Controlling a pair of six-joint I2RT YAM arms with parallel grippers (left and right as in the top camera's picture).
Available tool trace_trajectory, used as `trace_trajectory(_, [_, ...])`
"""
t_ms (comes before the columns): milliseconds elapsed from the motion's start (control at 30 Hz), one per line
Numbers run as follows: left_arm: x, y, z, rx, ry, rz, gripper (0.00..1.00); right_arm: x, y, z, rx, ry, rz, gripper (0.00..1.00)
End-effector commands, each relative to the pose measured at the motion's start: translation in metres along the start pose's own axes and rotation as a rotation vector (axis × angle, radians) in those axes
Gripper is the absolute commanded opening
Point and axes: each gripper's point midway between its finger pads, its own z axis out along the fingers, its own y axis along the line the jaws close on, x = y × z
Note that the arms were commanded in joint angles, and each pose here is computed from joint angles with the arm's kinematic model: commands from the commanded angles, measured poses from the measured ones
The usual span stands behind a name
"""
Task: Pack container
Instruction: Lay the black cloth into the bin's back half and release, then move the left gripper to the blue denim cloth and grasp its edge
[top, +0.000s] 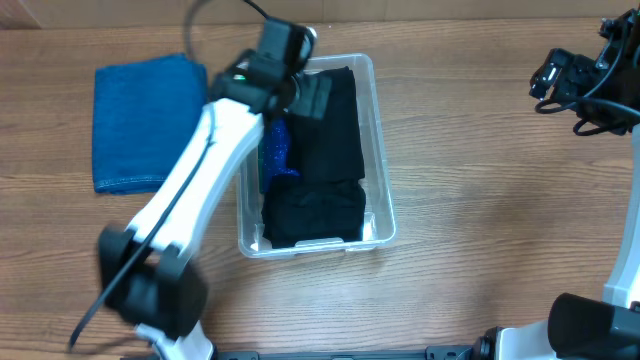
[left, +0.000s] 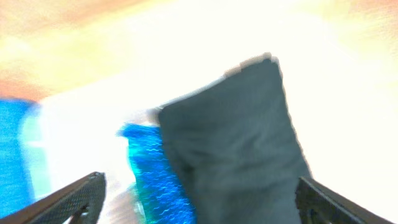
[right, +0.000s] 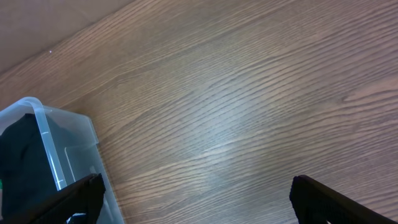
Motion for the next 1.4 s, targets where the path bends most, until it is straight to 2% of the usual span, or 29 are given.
trace_trajectory(0, [-0.033,0.074,-0.132,-0.203,-0.192,-0.108,1.0,-0.002,0.002,-0.005,-0.009,-0.017,-0.001,1.0])
trace_trajectory(67, [-0.018,0.111,-0.148,-0.259,-0.163,-0.181,1.0,-0.002,0.002,-0.005,-0.009,-0.017,-0.001,1.0])
trace_trajectory(200, [0.03,0.205,-0.159,-0.351,-0.051,-0.424,1.0,-0.002,0.002,-0.005,-0.009,-0.017,-0.001,1.0])
trace_trajectory(300, [0.058,0.257,-0.148,-0.307,-0.003,-0.568,1.0,-0.002,0.002,-0.005,-0.01,-0.017,-0.001,1.0])
trace_trajectory(533, [0.134,0.355,-0.08,-0.138,0.103,-0.713,1.0,-0.002,0.002,-0.005,-0.009,-0.018,-0.005,1.0])
trace_trajectory(667, [0.16,0.376,-0.047,-0.027,0.101,-0.714,1.0,0.0,0.001,-0.005,-0.007,-0.009,-0.007,1.0])
trace_trajectory(767, [0.167,0.385,-0.023,0.05,0.067,-0.654,1.0,0.003,0.001,-0.005,-0.005,0.003,-0.006,1.0])
trace_trajectory(967, [0.182,0.397,0.029,0.104,0.036,-0.602,1.0,0.007,0.0,-0.005,-0.003,0.017,-0.003,1.0])
trace_trajectory(1200, [0.19,0.39,0.079,0.191,0.006,-0.639,1.0,0.007,0.0,-0.005,-0.002,0.019,-0.003,1.0])
trace_trajectory(1367, [0.186,0.357,0.105,0.292,0.035,-0.658,1.0,0.007,0.0,-0.005,-0.002,0.019,-0.003,1.0])
